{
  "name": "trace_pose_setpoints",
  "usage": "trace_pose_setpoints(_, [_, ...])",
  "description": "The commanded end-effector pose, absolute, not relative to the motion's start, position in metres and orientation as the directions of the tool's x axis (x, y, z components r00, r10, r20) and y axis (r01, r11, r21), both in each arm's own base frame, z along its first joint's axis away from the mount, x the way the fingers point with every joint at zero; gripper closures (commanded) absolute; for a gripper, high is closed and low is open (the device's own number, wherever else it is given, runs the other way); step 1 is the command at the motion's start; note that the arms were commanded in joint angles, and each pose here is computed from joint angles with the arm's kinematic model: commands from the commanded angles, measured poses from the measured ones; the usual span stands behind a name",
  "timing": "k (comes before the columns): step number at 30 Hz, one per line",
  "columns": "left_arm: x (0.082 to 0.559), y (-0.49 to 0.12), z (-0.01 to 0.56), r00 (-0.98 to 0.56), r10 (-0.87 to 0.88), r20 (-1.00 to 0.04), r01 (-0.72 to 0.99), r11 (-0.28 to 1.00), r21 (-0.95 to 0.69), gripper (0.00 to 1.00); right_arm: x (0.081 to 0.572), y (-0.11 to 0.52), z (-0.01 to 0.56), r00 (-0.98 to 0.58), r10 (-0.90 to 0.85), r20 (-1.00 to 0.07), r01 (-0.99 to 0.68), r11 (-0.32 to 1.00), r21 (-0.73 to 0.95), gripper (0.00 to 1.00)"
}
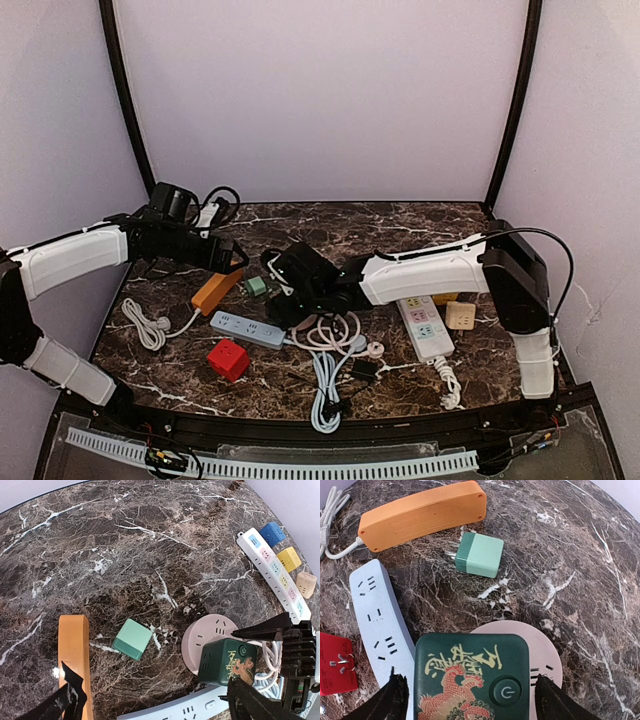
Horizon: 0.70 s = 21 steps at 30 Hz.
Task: Pull the plug off the socket
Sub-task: Remove the plug from the socket.
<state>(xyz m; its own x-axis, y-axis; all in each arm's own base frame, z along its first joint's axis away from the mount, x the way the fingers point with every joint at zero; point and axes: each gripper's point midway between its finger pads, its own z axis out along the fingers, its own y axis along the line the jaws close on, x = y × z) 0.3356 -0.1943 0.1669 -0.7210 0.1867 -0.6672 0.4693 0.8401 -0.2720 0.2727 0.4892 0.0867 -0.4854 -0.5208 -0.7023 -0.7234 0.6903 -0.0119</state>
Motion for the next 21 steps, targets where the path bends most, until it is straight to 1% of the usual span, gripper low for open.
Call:
trace_pose_setpoints(1, [0.33,-0.195,0.151,-0.758,0.184,-0.626,0.451,0.841,-0.299,0.03,0.276,0.501,0.091,-0.479,-0.502,-0.72,-0.727,0.686,0.004,0.26])
trace_pose_setpoints(3, [0.33,-0.196,0.148,-0.766,0.182,-0.616,0.448,0.839,-0.309,0.03,0.275,0.502,0.091,-0.477,-0.502,-0.722,-0.731,0.682,0.009,0.34])
trace_pose_setpoints(8, [0.327,-0.205,0.141,-0.789,0.171,-0.59,0.448,0.817,-0.364,0.04,0.274,0.503,0.092,-0.471,-0.497,-0.729,-0.74,0.672,0.019,0.61])
trace_pose_setpoints(13, [0.327,-0.211,0.139,-0.802,0.156,-0.577,0.446,0.798,-0.405,0.04,0.276,0.495,0.109,-0.439,-0.458,-0.773,-0.733,0.68,0.013,1.0])
trace_pose_setpoints(16, [0.325,-0.217,0.137,-0.812,0.147,-0.564,0.446,0.781,-0.438,0.05,0.274,0.489,0.126,-0.399,-0.404,-0.823,-0.736,0.677,0.025,1.0])
trace_pose_setpoints(21, [0.323,-0.229,0.142,-0.831,0.11,-0.545,0.438,0.734,-0.519,0.06,0.262,0.48,0.163,-0.282,-0.293,-0.913,-0.779,0.626,0.04,1.0])
